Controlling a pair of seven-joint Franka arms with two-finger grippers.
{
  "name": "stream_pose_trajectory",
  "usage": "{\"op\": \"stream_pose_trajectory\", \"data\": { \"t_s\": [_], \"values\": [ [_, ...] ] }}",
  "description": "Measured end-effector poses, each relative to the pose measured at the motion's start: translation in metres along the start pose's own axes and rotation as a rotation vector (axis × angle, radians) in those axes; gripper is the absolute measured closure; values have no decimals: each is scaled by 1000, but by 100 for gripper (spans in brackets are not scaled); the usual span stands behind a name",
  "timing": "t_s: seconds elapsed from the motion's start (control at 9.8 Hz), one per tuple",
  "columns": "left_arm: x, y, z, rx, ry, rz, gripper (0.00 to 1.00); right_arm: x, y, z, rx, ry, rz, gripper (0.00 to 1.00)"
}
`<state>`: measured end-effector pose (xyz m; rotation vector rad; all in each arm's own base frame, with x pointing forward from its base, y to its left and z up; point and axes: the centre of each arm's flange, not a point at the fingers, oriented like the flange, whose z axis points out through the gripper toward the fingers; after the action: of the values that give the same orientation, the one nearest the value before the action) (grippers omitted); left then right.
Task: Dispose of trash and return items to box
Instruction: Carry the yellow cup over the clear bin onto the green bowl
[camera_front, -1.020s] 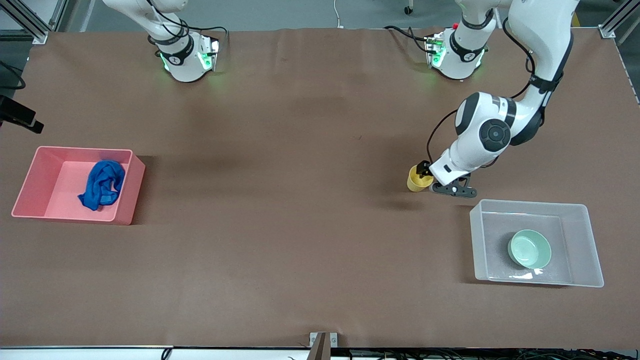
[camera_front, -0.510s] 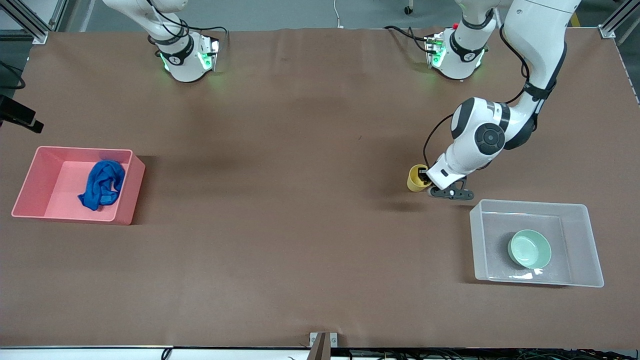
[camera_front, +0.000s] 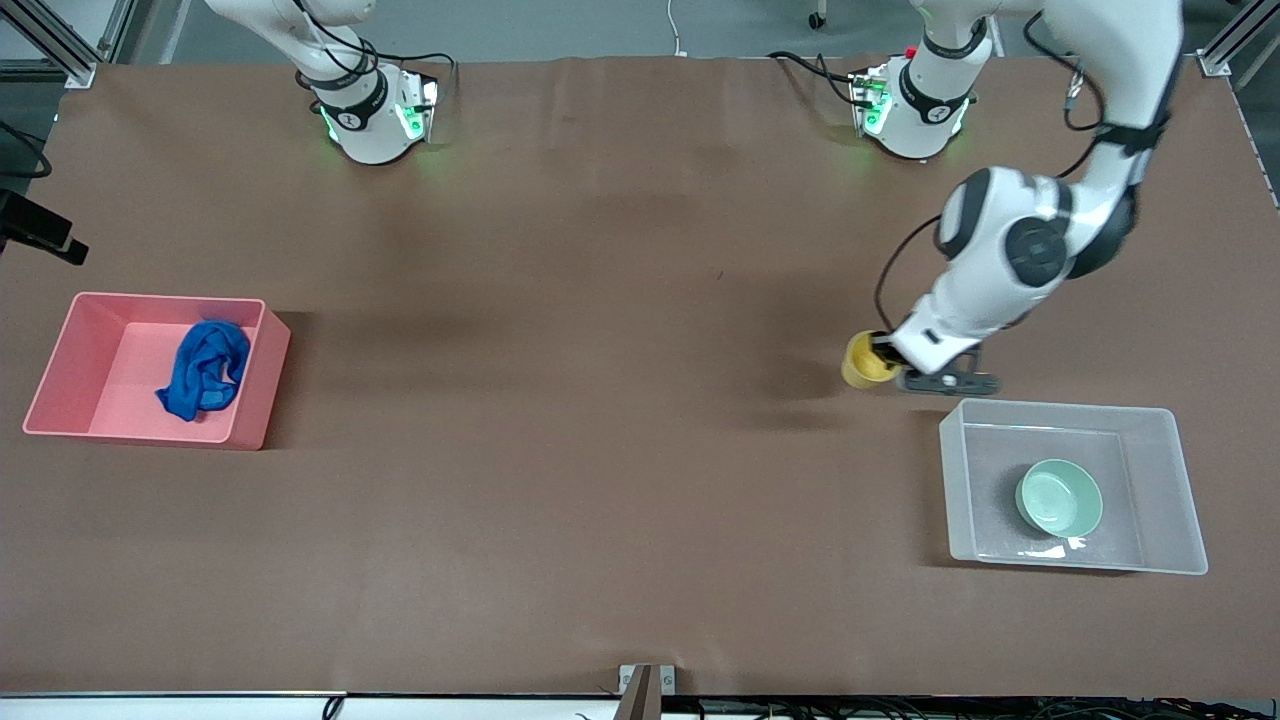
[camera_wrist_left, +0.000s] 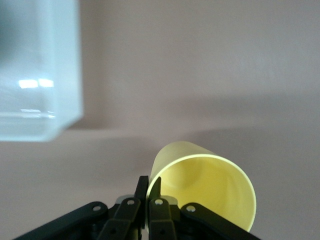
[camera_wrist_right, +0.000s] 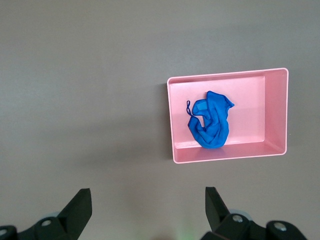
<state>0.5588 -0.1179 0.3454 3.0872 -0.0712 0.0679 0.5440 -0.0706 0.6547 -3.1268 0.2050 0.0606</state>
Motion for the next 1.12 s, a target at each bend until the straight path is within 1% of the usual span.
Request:
{"op": "stream_pose_trajectory", "data": {
  "t_s": [0.2, 0.41, 0.51, 0.61, 0.71, 0.82, 1.12],
  "values": [
    [36, -68, -44, 19, 78, -43, 96, 0, 1, 0, 0, -3, 1, 0],
    [72, -120, -45, 46, 111, -71, 96, 0, 1, 1, 0, -6, 1, 0],
    [91, -145, -34, 66, 113, -50, 96, 0, 1, 1, 0, -8, 1, 0],
    [106, -170, -20, 65, 107, -45, 96, 0, 1, 1, 0, -8, 1, 0],
    [114, -193, -8, 36, 96, -49, 96, 0, 1, 1, 0, -8, 1, 0],
    [120, -210, -2, 15, 90, -40, 96, 0, 2, 1, 0, -8, 2, 0],
    [128, -232, 24, 24, 56, -48, 96, 0, 2, 1, 0, -8, 2, 0]
  ]
}}
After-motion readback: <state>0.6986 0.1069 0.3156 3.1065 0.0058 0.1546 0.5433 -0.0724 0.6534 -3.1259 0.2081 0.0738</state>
